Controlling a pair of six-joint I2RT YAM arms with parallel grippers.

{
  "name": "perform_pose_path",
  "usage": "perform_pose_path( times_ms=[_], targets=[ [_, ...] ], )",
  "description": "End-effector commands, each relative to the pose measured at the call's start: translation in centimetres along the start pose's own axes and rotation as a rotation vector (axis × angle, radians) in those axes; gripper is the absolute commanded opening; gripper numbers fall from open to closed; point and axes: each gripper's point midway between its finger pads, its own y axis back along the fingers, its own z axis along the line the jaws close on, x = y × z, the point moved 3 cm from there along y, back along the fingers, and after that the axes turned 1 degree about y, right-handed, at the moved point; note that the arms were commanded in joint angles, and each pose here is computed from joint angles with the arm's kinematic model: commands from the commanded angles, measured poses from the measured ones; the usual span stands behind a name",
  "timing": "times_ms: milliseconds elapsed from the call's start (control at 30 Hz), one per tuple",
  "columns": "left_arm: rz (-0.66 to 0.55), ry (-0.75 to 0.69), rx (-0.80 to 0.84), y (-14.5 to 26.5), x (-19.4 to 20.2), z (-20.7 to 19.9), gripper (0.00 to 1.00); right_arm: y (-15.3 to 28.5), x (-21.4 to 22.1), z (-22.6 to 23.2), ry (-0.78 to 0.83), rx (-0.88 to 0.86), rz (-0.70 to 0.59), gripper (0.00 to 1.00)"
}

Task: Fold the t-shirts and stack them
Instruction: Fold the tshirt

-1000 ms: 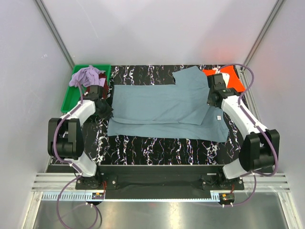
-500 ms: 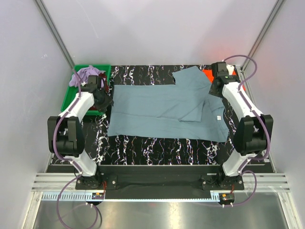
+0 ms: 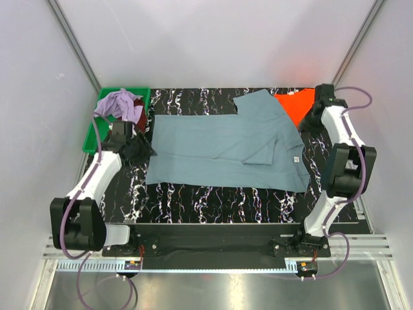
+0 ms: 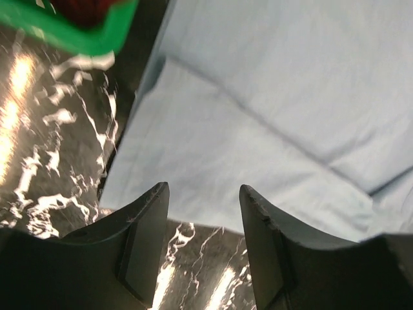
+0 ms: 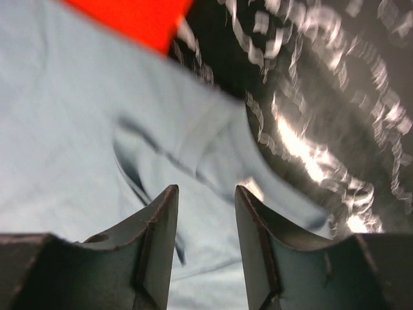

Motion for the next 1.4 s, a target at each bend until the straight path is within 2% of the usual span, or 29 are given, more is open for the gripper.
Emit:
perform_pose_path(
  times_ms=[0,67,200,300,500,633,867,1000,1100,1167,1200,1233,1367],
  targets=[
    [0.029,-0.005,0.057,-0.4,2.0,0.2,0.52,2.1,4.6,-0.4,-0.045,-0.042,0.128,0.47],
    [0.053,0.005,0.009,-0.9,3.4,1.7,0.52,3.4,5.9,-1.4,-0.054,-0.035,0.132,0.46],
    [0.017,0.045,-0.067,-1.0,4.4,3.8,0.52,4.4,9.4,-4.2,-0.073,0.028,0.166,0.47],
    [-0.005,0.082,-0.063,-1.0,4.9,4.2,0.53,4.6,11.5,-5.3,-0.098,0.048,0.189,0.47],
    [-0.004,0.106,-0.098,-2.2,5.6,5.4,0.53,3.3,15.1,-5.5,-0.167,-0.003,0.260,0.37],
    [0.028,0.118,-0.145,-3.0,6.7,6.5,0.54,2.0,16.2,-6.2,-0.166,0.029,0.274,0.37],
    [-0.028,0.155,-0.207,-3.9,6.5,7.9,0.54,-1.0,16.8,-9.4,-0.121,0.205,0.198,0.36],
    [-0.024,0.161,-0.243,-4.4,6.7,8.5,0.52,-1.7,17.3,-10.3,-0.104,0.249,0.187,0.36],
    [-0.017,0.174,-0.202,-4.8,6.8,7.9,0.48,-1.8,17.3,-10.1,-0.110,0.240,0.189,0.36],
    [-0.017,0.175,-0.175,-5.0,6.7,7.5,0.39,-1.8,17.2,-10.2,-0.110,0.245,0.177,0.36],
    [-0.006,0.172,-0.176,-5.1,6.9,7.5,0.33,-1.8,17.2,-10.3,-0.110,0.249,0.178,0.36],
    [-0.006,0.163,-0.177,-5.1,6.8,7.5,0.21,-1.9,17.2,-10.3,-0.109,0.251,0.178,0.36],
    [-0.002,0.146,-0.234,-4.6,7.0,8.4,0.00,-1.8,17.1,-10.5,-0.106,0.264,0.177,0.35]
  ],
)
